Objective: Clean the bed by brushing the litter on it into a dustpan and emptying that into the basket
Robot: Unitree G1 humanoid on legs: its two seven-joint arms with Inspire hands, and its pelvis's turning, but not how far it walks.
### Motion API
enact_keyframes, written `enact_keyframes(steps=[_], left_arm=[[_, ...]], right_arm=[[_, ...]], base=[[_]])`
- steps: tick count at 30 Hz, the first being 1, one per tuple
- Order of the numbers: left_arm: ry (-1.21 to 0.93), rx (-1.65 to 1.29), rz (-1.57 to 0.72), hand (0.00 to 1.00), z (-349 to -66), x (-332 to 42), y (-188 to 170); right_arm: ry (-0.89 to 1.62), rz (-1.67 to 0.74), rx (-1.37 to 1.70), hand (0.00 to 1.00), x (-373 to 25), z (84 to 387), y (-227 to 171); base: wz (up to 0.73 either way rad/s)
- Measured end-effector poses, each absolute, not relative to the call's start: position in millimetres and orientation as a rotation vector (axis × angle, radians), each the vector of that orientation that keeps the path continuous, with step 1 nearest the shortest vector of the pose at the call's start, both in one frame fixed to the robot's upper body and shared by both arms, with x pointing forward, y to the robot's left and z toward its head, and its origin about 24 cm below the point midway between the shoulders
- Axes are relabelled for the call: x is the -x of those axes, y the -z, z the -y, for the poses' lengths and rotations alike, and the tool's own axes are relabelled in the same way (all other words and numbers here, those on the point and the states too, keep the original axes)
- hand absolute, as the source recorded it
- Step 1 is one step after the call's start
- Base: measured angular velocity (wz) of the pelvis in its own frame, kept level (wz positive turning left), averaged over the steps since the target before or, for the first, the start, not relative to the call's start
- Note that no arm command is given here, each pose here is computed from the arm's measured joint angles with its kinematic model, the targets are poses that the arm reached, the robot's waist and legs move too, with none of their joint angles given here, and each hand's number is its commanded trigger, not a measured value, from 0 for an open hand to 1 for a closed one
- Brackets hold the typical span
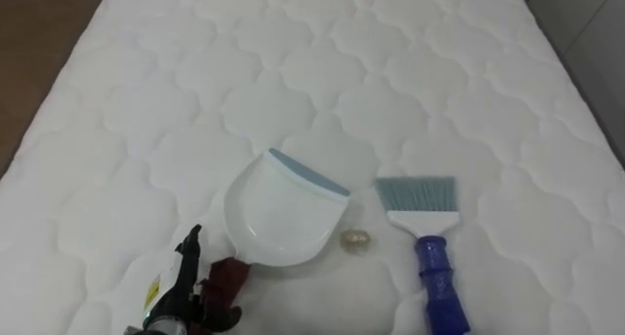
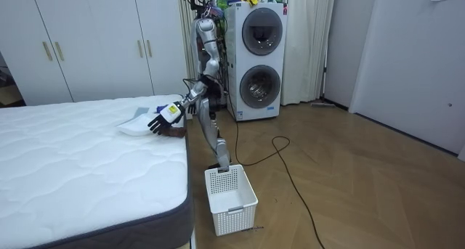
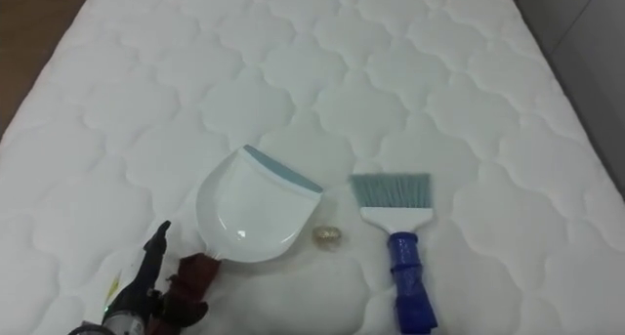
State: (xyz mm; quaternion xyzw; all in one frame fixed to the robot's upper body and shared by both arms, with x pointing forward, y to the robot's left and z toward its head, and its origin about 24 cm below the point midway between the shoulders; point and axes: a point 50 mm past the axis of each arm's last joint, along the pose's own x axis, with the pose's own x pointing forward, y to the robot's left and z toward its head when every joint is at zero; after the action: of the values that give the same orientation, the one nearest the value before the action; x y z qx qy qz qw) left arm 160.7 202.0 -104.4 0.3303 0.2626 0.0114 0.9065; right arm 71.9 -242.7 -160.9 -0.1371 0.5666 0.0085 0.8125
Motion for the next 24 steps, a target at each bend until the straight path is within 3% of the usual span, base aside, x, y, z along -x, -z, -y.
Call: enact_keyframes(steps=[24], left_arm=[[-0.020,-0.690,-0.577,0.00,-204.7,-158.8,109.8]], right_arm=[[0.014,-1.193,0.228,0.00,-72.8,241.5,160.8]], base=[[-0.01]])
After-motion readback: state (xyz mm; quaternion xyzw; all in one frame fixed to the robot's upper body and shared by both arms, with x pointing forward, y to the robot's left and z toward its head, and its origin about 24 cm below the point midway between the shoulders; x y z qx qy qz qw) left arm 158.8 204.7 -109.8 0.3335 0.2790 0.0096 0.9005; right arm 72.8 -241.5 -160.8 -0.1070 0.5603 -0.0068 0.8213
